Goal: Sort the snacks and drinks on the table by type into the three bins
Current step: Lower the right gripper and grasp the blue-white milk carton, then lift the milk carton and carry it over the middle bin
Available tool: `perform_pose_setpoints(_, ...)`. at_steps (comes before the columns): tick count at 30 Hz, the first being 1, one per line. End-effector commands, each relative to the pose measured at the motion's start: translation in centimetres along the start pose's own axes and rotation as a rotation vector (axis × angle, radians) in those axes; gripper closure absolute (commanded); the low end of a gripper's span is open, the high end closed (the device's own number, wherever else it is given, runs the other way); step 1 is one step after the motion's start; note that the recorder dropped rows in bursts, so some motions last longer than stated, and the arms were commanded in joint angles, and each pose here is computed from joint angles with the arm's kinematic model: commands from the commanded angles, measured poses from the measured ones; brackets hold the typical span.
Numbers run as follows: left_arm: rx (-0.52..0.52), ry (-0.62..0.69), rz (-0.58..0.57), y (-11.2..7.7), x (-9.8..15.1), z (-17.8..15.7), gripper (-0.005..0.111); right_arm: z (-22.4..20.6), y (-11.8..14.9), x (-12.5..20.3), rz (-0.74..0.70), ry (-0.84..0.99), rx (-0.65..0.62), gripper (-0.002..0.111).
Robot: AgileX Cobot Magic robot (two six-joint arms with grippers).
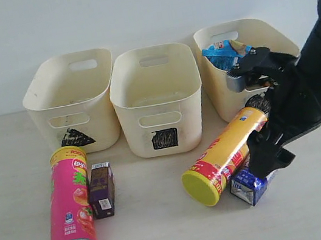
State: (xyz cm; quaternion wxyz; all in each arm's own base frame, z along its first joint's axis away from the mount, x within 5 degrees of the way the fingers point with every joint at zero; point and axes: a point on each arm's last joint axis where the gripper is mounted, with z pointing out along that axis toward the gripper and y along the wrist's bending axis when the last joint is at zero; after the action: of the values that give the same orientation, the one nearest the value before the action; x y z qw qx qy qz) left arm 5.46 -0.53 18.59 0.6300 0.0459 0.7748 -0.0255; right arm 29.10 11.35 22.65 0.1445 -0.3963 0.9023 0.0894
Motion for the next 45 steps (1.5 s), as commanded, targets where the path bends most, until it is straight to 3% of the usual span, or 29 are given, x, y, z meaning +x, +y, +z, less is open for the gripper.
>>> perform_pose_setpoints(1, 0.006, -0.009, -0.010, 0.0, -0.1, 0.0, 0.102, 0.8, 0.4, -0.5, -0.055, 0.025, 0.109, 0.003)
perform_pose_setpoints(7, 0.006, -0.009, -0.010, 0.0, -0.1, 0.0, 0.102, 3.5, -0.4, -0.4, 0.056, 0.068, 0.113, 0.003)
perform_pose_setpoints(15, 0.006, -0.009, -0.010, 0.0, -0.1, 0.0, 0.102, 7.1, -1.1, -0.3, 0.049, 0.102, 0.102, 0.003)
perform_pose_setpoints(33, 0.006, -0.009, -0.010, 0.0, -0.1, 0.0, 0.102, 9.6, -1.4, 0.2, 0.005, 0.147, 0.078, 0.006)
perform_pose_setpoints(37, 0.006, -0.009, -0.010, 0.0, -0.1, 0.0, 0.102, 9.8, -1.4, 0.3, -0.002, 0.158, 0.071, 0.030)
perform_pose_setpoints(40, 0.006, -0.009, -0.010, 0.0, -0.1, 0.0, 0.102, 9.8, -1.4, 0.3, -0.011, 0.167, 0.066, 0.067)
perform_pose_setpoints(42, 0.006, -0.009, -0.010, 0.0, -0.1, 0.0, 0.102, 9.7, -1.3, 0.5, -0.015, 0.184, 0.058, 0.100)
perform_pose_setpoints(43, 0.006, -0.009, -0.010, 0.0, -0.1, 0.0, 0.102, 9.7, -1.2, 0.6, -0.019, 0.196, 0.053, 0.108)
perform_pose_setpoints(45, 0.006, -0.009, -0.010, 0.0, -0.1, 0.0, 0.102, 9.7, -1.1, 0.9, -0.039, 0.228, 0.037, 0.107)
